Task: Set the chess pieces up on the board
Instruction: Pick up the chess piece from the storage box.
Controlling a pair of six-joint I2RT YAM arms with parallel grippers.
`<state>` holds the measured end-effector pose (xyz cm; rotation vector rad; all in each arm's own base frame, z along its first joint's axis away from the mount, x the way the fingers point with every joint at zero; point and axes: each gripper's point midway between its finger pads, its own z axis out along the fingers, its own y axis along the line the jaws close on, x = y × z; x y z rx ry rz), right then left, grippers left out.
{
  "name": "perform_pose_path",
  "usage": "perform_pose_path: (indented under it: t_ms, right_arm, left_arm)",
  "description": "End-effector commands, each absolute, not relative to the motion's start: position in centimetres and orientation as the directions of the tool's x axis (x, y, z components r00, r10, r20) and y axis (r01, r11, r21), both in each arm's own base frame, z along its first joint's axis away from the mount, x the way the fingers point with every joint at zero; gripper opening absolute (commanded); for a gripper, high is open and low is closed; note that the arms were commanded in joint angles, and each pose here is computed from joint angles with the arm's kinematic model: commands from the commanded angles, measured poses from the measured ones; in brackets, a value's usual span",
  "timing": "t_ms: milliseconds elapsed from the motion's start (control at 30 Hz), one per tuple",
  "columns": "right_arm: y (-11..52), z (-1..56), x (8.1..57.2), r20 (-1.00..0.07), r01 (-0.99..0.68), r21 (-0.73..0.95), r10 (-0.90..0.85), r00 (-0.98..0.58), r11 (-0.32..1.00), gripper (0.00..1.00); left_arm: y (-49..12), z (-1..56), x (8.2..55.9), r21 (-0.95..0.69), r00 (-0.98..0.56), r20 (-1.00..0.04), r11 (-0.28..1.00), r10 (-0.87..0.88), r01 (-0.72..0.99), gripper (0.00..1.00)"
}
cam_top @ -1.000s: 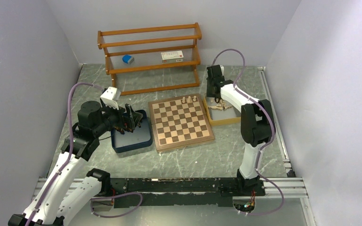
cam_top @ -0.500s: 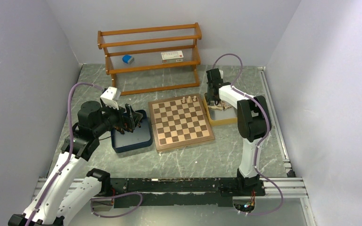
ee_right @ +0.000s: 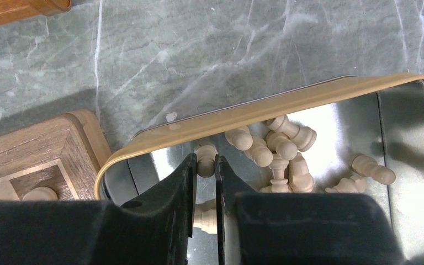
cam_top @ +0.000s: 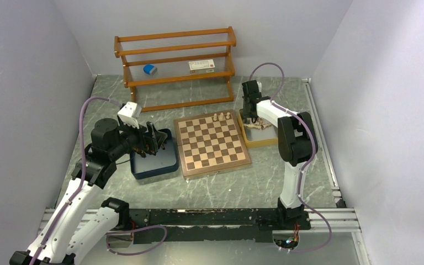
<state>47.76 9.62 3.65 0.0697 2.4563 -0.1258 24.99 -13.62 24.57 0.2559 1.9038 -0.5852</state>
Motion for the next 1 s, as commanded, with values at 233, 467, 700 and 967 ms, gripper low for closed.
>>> perform_pose_path:
  t_ms: [233,467,700,967]
  right_arm:
    - [8.8,5.9,47.5,-0.652,0.1,-0.089,0.018,-0.758,0.991,0.14]
    - [9.1,8.2,47.1,-0.667,0.095,-0.071,0.024,-0.745,0.993,0.13]
    - [10.7,10.7,46.3,-0.68,0.062,-0.044,0.015,-0.733,0.997,0.12]
    - [14.2,13.3,45.3,-0.714,-0.012,0.012,0.0,-0.7,1.0,0.12]
  left_arm:
    - [-13.9,24.7,24.9,-0.278,-0.388,-0.917,0.849,-0.094,0.45,0.99]
    - [-14.0,24.7,24.9,-0.279,-0.389,-0.916,0.847,-0.094,0.452,0.99]
    - [-14.0,24.7,24.9,-0.28,-0.391,-0.916,0.846,-0.094,0.454,0.99]
    - [-14.0,24.6,24.9,-0.281,-0.39,-0.916,0.846,-0.095,0.454,0.99]
